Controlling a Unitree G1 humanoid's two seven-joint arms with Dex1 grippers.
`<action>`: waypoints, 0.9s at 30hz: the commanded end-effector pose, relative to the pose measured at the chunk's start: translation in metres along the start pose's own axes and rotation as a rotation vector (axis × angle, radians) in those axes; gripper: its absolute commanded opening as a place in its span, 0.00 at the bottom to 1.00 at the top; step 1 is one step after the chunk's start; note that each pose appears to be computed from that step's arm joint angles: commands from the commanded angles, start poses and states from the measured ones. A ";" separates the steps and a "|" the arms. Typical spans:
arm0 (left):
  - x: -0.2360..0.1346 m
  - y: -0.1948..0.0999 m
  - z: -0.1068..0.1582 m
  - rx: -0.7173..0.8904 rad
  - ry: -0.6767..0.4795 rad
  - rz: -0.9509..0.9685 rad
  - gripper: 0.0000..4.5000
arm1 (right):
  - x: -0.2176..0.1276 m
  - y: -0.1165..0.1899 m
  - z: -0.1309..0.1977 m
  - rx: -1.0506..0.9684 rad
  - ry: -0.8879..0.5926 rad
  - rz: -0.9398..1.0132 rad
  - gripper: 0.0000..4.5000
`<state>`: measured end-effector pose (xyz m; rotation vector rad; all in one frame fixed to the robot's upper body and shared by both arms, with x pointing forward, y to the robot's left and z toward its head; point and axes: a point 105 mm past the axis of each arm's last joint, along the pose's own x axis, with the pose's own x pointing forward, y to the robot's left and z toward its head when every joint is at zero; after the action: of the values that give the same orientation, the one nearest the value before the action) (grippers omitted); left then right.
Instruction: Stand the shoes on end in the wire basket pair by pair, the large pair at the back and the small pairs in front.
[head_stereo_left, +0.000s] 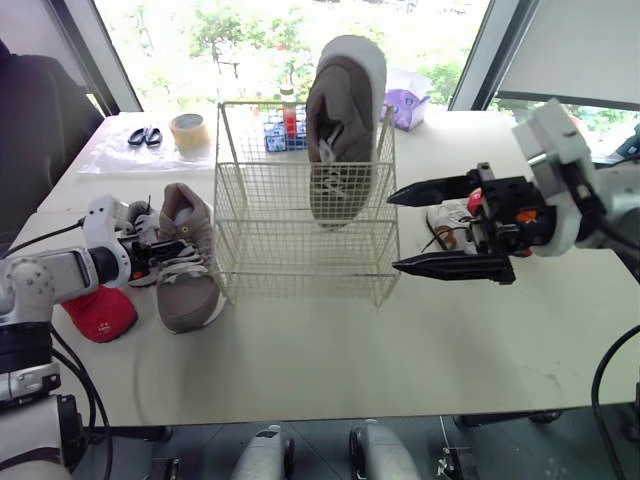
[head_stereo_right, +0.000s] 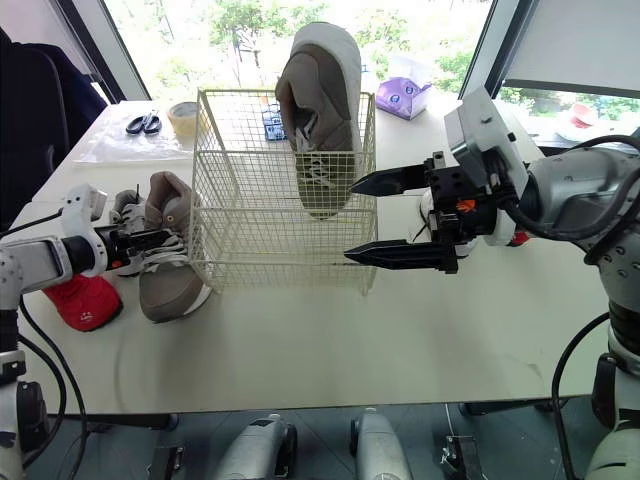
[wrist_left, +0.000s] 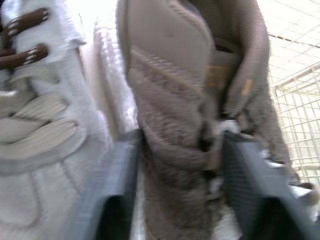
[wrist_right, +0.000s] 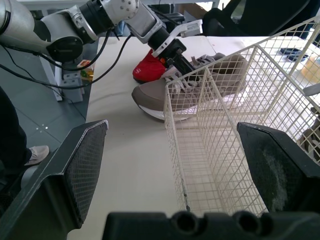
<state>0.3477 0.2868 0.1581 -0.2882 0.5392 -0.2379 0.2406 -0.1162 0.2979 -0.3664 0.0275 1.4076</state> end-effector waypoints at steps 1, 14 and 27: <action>-0.005 0.007 0.008 -0.018 -0.028 0.031 0.07 | -0.003 0.004 0.009 -0.042 -0.019 -0.010 1.00; -0.096 -0.052 0.170 0.161 -0.797 -0.027 0.05 | -0.005 -0.005 0.012 -0.039 -0.018 -0.041 1.00; -0.151 -0.176 0.240 0.376 -1.394 -0.298 0.05 | -0.028 -0.021 0.039 -0.064 -0.087 -0.189 1.00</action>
<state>0.3304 0.2361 0.4779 -0.1931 -0.8648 -0.3520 0.2552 -0.1313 0.3324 -0.3337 -0.0631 1.2601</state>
